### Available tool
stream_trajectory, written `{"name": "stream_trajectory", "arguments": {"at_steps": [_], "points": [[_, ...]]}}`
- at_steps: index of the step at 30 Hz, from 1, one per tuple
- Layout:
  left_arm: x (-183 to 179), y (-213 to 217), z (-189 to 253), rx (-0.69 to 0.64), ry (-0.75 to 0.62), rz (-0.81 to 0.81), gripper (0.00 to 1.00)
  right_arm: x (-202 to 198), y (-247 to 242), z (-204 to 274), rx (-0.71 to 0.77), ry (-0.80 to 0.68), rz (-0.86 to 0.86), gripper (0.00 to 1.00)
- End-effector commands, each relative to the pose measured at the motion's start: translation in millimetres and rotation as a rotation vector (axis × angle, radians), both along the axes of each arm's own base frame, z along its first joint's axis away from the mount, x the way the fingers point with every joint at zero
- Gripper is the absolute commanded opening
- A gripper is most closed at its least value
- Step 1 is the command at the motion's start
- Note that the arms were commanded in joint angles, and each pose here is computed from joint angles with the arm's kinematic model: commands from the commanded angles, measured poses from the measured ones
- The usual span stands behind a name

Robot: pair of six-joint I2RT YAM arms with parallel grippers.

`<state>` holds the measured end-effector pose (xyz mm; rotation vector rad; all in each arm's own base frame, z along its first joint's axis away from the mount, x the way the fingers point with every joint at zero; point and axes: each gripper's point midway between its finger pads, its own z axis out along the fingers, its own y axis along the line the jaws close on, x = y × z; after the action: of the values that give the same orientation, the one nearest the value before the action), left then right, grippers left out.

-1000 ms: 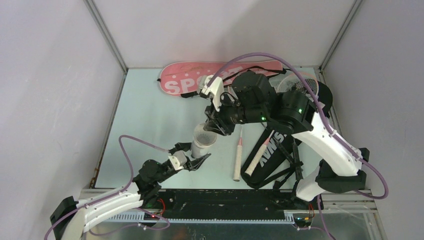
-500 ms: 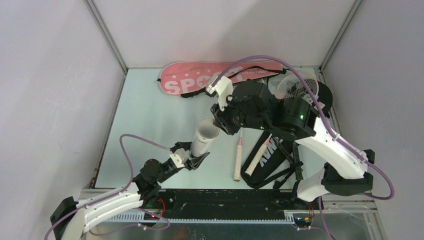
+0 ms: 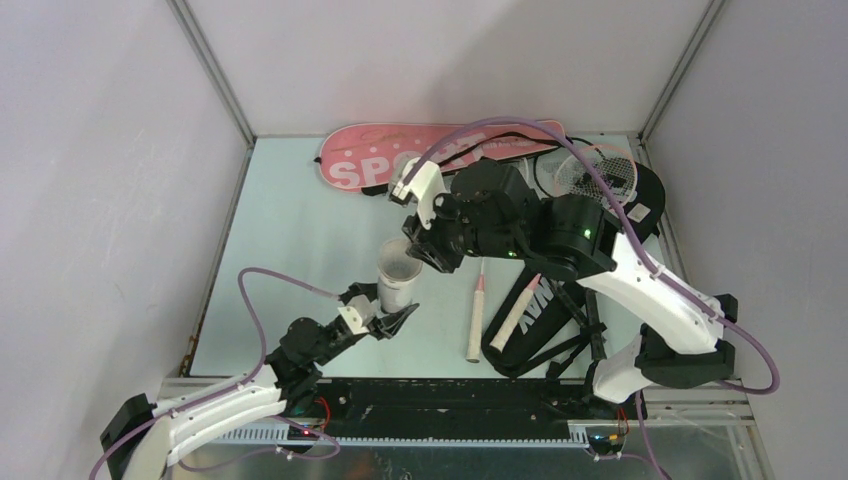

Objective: Pack up the badminton gear
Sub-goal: Close the lid on the shuttle tube.

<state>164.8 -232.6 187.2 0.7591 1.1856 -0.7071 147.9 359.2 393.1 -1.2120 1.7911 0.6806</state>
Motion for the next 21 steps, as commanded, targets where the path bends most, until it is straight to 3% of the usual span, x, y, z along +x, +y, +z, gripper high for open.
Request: {"name": "stream_trajectory", "arguments": {"at_steps": [1, 9, 17, 21], "points": [[-22.6, -0.2, 47.1, -0.151, -0.181, -0.094, 0.44, 12.3, 16.1, -42.0, -0.121, 0.008, -0.040, 0.26], [-11.7, 3.5, 46.2, -0.149, -0.158, -0.033, 0.41, 11.1, -3.8, -21.5, -0.072, -0.023, -0.075, 0.30], [-7.4, 0.2, 39.0, -0.123, -0.134, -0.025, 0.41, -11.4, -19.4, 51.2, 0.224, -0.061, -0.018, 0.38], [-7.9, -1.3, 36.4, -0.111, -0.133, -0.032, 0.41, -10.3, -19.8, 72.0, 0.315, -0.106, -0.015, 0.36]]}}
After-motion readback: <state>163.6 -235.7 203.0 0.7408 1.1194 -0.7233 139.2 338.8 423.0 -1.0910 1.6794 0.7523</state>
